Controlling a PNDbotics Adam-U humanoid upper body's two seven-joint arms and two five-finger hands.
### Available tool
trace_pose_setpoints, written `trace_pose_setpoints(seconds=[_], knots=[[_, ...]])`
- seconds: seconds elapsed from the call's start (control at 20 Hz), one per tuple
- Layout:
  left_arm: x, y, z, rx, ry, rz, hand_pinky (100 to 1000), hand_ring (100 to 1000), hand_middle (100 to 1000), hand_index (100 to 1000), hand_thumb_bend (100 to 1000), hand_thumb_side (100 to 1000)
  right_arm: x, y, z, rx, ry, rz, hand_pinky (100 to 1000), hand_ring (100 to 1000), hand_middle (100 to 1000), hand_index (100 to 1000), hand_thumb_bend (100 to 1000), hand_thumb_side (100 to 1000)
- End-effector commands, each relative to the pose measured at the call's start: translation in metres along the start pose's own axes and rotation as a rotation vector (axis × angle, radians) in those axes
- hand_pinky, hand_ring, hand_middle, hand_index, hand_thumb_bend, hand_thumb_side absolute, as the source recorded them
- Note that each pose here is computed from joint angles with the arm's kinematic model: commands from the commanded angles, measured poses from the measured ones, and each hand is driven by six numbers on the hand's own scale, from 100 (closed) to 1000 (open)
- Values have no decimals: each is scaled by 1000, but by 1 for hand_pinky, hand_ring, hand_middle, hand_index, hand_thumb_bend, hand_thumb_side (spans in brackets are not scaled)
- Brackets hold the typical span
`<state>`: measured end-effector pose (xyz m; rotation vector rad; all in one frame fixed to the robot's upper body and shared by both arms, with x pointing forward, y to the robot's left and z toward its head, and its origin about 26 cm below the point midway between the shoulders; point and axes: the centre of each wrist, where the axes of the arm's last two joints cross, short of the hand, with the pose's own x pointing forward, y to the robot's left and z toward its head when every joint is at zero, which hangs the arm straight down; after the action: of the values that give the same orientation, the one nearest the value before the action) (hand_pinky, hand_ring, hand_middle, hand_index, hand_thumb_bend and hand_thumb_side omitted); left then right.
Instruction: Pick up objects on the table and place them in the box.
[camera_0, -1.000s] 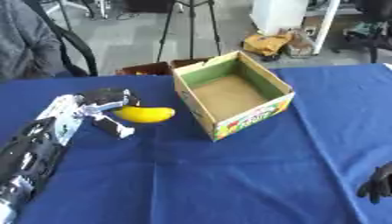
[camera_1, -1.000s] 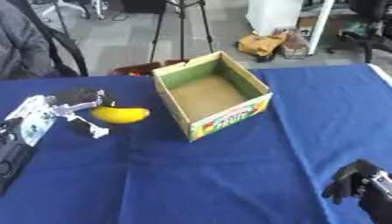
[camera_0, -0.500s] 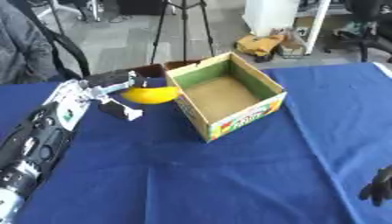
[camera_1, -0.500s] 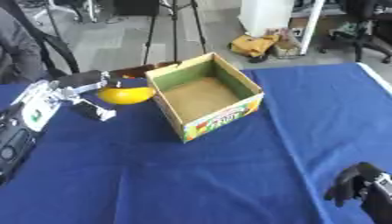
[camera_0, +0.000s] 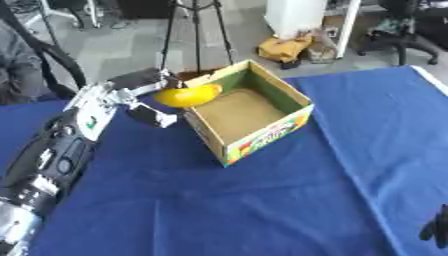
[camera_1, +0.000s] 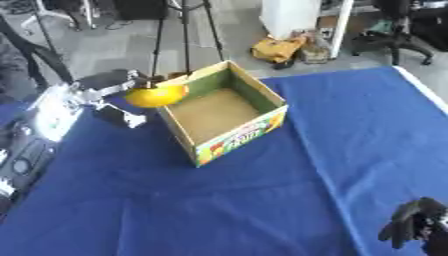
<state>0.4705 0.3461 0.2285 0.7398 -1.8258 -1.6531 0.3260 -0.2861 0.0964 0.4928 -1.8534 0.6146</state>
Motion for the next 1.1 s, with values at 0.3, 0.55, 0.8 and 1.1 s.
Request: trace_pose_setpoints(seconds=[0.3,0.55,0.8,1.1], knots=[[-1,38,3,110,13,-123,622,533,521,777,100,225,12,-1,-9,28,-18,56,520,380,326,567,100,814],[1,42,1,159,0,-168,624,556,558,797,100,205,14,0,-14,31,-21,67,520,380,326,567,100,823],[1,38,-1,180,-5,-189,630,581,587,800,100,262,16,0,-17,36,-25,71,520,380,326,567,100,822],[4,35,-3,94,-39,-271,653,625,628,792,100,587,17,-1,-18,37,-25,70,520,379,326,567,100,822]])
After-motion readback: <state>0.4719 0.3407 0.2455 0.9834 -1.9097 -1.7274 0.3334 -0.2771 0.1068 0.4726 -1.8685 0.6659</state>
